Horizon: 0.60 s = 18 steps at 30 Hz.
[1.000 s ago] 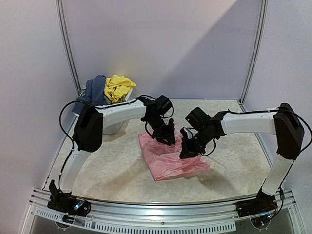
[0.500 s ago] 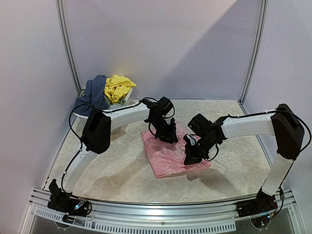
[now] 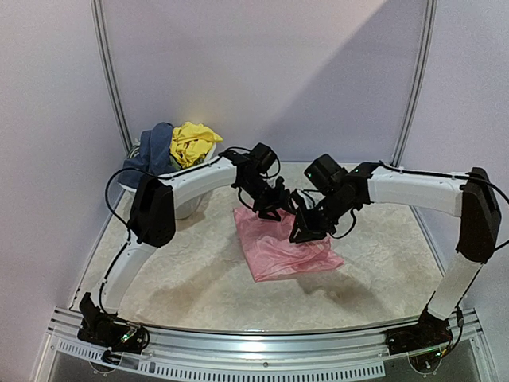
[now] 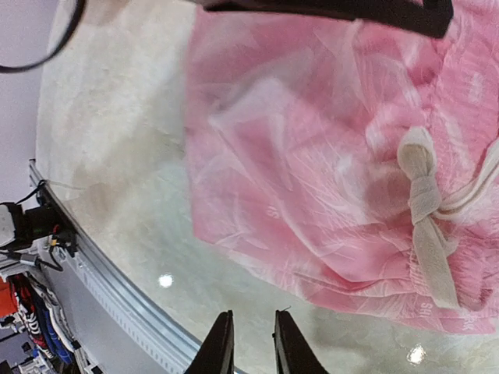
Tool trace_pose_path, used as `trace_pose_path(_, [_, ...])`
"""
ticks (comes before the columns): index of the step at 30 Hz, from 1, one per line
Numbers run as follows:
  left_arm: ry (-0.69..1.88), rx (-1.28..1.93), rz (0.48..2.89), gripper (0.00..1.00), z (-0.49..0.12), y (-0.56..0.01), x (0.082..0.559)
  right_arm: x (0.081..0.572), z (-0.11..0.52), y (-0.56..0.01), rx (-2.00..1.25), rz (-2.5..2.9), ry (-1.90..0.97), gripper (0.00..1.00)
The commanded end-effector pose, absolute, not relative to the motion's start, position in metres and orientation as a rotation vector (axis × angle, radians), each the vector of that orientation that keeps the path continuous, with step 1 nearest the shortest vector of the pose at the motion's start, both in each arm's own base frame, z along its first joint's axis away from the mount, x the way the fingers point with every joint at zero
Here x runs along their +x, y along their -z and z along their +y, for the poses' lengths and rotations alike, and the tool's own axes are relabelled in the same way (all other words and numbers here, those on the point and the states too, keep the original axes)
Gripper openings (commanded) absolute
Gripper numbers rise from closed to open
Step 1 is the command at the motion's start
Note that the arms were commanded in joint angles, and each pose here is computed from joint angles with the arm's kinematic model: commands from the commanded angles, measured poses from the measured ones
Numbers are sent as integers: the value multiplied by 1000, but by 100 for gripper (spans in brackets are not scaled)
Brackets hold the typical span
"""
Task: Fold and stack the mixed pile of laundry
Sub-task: Smooth out the square-folded shorts at the center of the board.
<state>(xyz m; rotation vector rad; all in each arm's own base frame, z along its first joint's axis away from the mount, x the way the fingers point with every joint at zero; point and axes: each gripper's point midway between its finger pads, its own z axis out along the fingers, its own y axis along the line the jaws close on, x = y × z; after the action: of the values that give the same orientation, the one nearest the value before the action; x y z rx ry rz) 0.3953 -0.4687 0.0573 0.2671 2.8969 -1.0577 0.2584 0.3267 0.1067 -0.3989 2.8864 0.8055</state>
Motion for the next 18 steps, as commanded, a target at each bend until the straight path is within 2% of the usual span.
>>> trace_pose_path(1, [1100,320,2791,67,-458,-136,390,279,314,-168,-380,2745,-827,21])
trace_pose_path(2, [1092,320,2781,69,-454,-146,389,286,310,-177,-361,2721,-820,25])
trace_pose_path(5, [1054,311,2741,79,-437,-176,388,302,289,-198,-281,2665,-790,44])
trace_pose_path(7, [993,305,2723,88,-421,-194,387,311,275,-204,-234,2646,-759,62])
trace_pose_path(9, [924,308,2708,95,-403,-210,382,317,263,-205,-200,2643,-730,75])
trace_pose_path(15, [763,295,2681,100,-345,-245,347,335,235,-178,-162,2702,-615,98])
trace_pose_path(18, [694,261,2708,100,-314,-239,321,342,231,-154,-174,2757,-570,99])
